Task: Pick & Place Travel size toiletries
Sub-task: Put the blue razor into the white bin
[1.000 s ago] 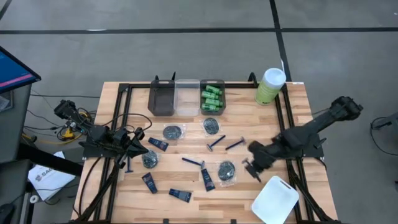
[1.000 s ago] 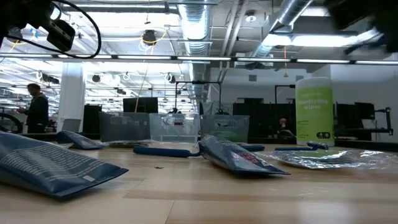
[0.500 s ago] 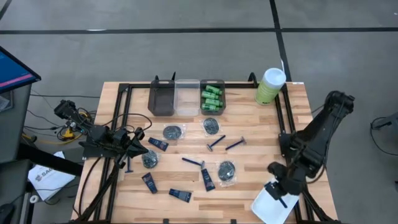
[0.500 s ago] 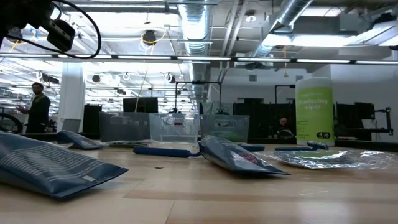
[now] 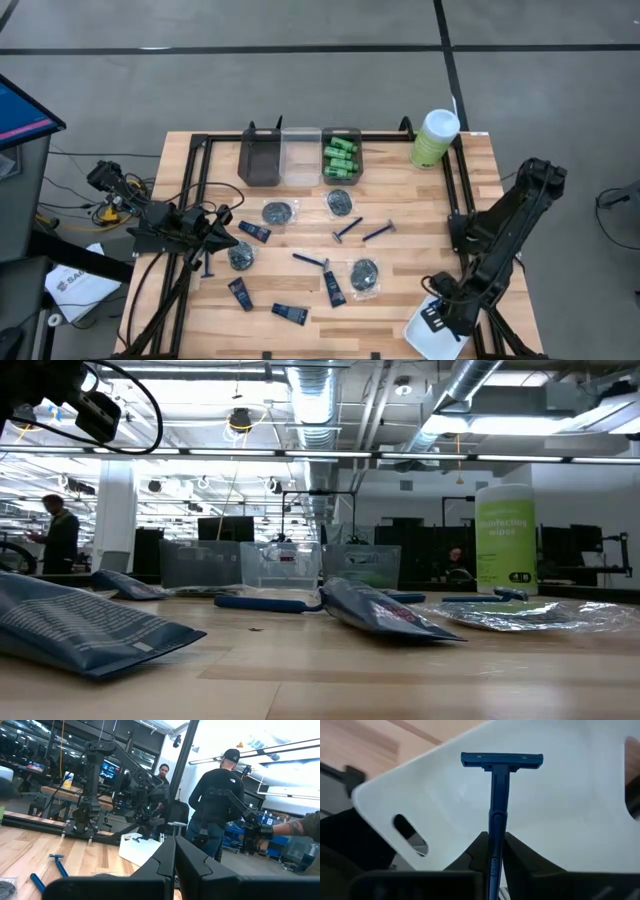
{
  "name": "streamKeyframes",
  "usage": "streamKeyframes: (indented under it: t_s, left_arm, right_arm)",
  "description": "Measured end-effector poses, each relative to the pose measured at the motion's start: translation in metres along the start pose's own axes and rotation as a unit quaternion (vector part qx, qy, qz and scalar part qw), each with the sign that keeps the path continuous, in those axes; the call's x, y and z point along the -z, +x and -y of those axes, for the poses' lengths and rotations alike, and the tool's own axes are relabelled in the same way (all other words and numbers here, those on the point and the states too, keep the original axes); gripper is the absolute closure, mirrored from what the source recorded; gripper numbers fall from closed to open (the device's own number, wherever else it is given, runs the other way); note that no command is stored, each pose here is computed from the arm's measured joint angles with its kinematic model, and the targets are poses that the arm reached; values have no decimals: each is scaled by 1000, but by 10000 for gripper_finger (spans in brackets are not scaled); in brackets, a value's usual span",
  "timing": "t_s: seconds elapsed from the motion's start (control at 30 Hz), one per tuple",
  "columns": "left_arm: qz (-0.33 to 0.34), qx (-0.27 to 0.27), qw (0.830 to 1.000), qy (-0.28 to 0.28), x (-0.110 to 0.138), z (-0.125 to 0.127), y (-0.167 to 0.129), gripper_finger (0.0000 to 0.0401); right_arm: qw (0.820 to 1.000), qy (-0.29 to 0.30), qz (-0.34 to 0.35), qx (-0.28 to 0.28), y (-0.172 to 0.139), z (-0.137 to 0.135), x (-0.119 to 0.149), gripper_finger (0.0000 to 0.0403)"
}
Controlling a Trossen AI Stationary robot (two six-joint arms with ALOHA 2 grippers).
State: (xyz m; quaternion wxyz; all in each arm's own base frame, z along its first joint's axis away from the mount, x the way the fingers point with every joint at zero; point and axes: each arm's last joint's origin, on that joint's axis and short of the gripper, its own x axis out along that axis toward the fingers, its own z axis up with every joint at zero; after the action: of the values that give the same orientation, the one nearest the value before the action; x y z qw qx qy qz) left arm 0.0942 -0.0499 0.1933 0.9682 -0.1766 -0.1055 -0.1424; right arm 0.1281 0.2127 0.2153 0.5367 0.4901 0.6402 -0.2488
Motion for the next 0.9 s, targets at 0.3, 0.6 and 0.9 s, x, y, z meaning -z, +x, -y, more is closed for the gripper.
streamKeyframes:
  t_s: [0.3,0.6,0.9]
  left_arm:
    - [2,0,1000,-1,0,0,0,399]
    - [3,1,1000,-1,-1,0,0,399]
    - [4,1,1000,-1,-1,0,0,399]
  right_arm:
    - [999,-3,-28,44,10,0,1,360]
    - [999,-2,-28,40,7,-1,-1,285]
    - [999,-13,-37,26,-4,2,-1,205]
